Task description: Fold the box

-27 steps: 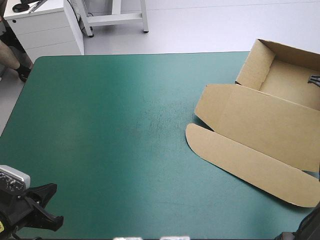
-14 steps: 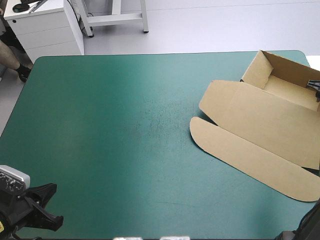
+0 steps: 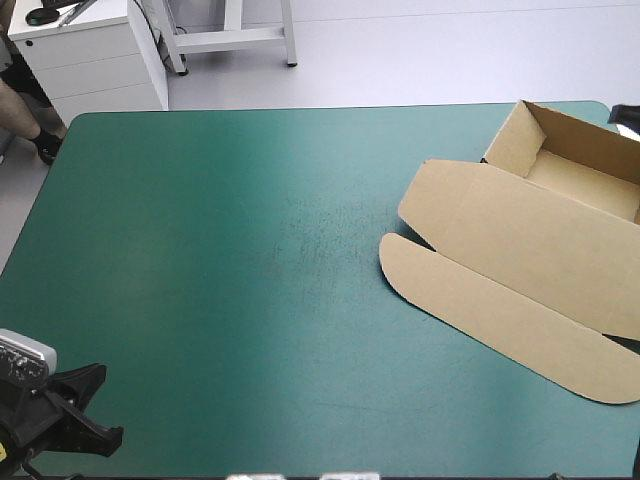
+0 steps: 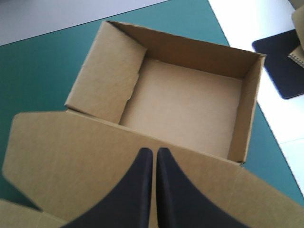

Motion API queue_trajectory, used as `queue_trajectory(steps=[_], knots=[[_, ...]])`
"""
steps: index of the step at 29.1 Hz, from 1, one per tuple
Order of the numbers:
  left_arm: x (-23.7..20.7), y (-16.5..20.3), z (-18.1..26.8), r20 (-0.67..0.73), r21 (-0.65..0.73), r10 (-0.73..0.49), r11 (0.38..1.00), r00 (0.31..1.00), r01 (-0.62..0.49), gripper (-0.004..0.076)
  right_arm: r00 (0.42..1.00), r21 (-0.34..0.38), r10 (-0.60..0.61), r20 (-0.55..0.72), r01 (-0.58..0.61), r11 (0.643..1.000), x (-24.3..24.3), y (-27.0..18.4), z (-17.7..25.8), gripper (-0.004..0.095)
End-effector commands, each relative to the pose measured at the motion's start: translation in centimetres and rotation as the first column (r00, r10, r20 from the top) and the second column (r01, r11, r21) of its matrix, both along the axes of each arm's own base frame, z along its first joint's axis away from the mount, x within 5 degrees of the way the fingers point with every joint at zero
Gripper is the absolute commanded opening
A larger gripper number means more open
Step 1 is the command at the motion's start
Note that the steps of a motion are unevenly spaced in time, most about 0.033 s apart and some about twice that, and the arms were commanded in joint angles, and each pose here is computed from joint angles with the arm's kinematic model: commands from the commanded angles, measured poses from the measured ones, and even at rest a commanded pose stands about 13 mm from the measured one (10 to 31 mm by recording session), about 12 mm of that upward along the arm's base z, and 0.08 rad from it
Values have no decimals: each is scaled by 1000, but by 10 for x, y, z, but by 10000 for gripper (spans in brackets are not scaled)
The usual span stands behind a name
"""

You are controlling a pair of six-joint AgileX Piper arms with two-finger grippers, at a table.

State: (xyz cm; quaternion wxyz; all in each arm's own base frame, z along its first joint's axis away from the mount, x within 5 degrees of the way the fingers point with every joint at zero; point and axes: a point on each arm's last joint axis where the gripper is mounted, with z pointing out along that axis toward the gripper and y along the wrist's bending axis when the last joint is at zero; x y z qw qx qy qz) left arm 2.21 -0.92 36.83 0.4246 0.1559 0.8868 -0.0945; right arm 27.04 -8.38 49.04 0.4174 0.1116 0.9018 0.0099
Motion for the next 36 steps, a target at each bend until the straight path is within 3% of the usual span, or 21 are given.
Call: queue_trajectory(steps=[1, 6, 13, 25, 36], knots=[[2, -1, 7, 53, -55, 18, 998, 998, -15, -9, 994, -24, 99, 40, -98, 995, -41, 35, 10, -5], [-3, 3, -6, 130, -68, 32, 997, 991, -24, -9, 953, -68, 299, 36, -297, 953, -99, 83, -13, -5], [-7, 3, -33, 166, -104, 25, 995, 986, -8, -10, 915, -127, 376, 148, -359, 925, -173, 99, -48, -5], [-9, 4, -68, 257, -143, 33, 990, 966, 4, -10, 871, -252, 363, 332, -290, 923, -240, 97, -131, -5], [-10, 4, -72, 345, -116, 6, 993, 938, 36, -9, 850, -284, 291, 440, -176, 943, -258, 90, -170, -5]])
